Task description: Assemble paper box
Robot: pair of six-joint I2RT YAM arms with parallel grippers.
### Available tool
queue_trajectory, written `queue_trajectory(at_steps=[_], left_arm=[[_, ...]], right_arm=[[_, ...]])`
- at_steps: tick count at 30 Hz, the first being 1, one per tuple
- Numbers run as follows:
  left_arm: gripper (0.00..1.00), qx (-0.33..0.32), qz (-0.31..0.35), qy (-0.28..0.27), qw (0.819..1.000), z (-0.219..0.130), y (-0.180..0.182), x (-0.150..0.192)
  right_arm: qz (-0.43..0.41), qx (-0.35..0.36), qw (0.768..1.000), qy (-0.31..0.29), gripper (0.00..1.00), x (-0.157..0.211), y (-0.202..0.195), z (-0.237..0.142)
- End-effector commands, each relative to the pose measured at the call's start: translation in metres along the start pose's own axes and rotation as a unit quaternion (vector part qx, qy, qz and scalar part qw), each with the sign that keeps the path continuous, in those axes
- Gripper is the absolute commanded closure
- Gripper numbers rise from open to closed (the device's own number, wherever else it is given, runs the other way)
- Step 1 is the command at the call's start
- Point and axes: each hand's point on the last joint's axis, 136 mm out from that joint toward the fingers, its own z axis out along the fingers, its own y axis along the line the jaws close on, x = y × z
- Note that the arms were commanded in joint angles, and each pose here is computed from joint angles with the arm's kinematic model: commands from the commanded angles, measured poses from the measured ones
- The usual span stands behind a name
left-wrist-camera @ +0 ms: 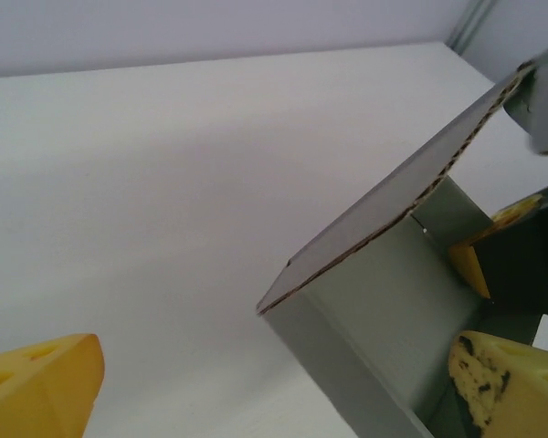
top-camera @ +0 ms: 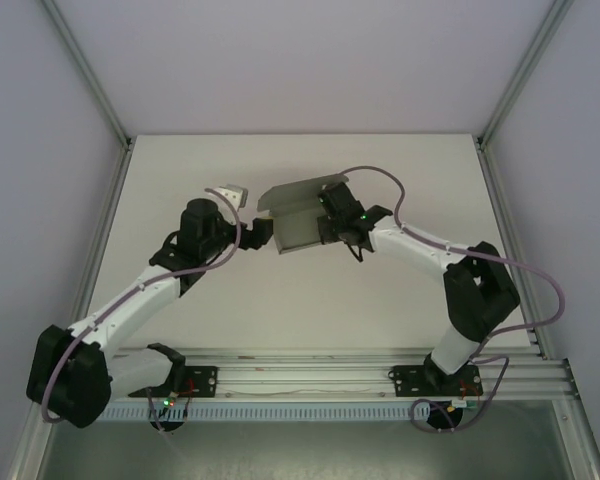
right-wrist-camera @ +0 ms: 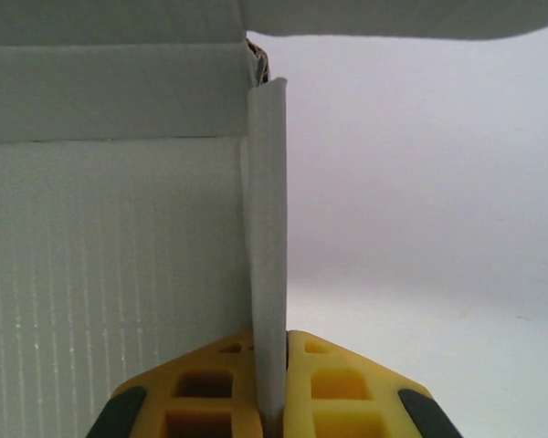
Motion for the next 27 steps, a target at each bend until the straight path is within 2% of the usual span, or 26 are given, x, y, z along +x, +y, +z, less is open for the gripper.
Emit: queue_trajectory(at_steps=[1, 5, 6, 9, 11, 12, 18, 24, 27], left_arm=[[0.14, 0.029, 0.064, -0.043, 0.997, 0.004, -0.015, -0.038], [0.29, 0.051, 0.087, -0.047, 0.994, 0.010, -0.023, -0.042], [0.35, 0.062, 0.091, -0.050, 0.993, 0.011, -0.026, -0.043], [0.65, 0.095, 0.104, -0.051, 0.989, 0.013, -0.038, -0.042], [0.92, 0.100, 0.106, -0.050, 0.988, 0.014, -0.040, -0.044], [1.00, 0.097, 0.108, -0.052, 0.988, 0.014, -0.040, -0.045], [1.00, 0.106, 0.118, -0.060, 0.986, 0.009, -0.045, -0.046], [1.00, 0.106, 0.114, -0.064, 0.986, 0.008, -0.048, -0.051], [1.00, 0.103, 0.113, -0.062, 0.986, 0.009, -0.046, -0.051]], right_arm=[[-0.001, -0.065, 0.998, -0.008, 1.00, -0.003, 0.021, -0.014], [-0.018, -0.091, 0.996, 0.007, 1.00, 0.004, 0.030, -0.013], [-0.021, -0.096, 0.995, 0.014, 1.00, 0.007, 0.032, -0.012], [-0.025, -0.095, 0.995, 0.030, 1.00, 0.011, 0.034, -0.007], [-0.025, -0.088, 0.995, 0.037, 1.00, 0.013, 0.033, -0.001], [-0.026, -0.085, 0.995, 0.040, 1.00, 0.014, 0.033, 0.001], [-0.020, -0.001, 0.997, 0.075, 1.00, 0.027, 0.009, 0.020], [-0.011, 0.122, 0.988, 0.097, 1.00, 0.037, -0.020, 0.036], [-0.012, 0.110, 0.989, 0.099, 1.00, 0.039, -0.012, 0.042]])
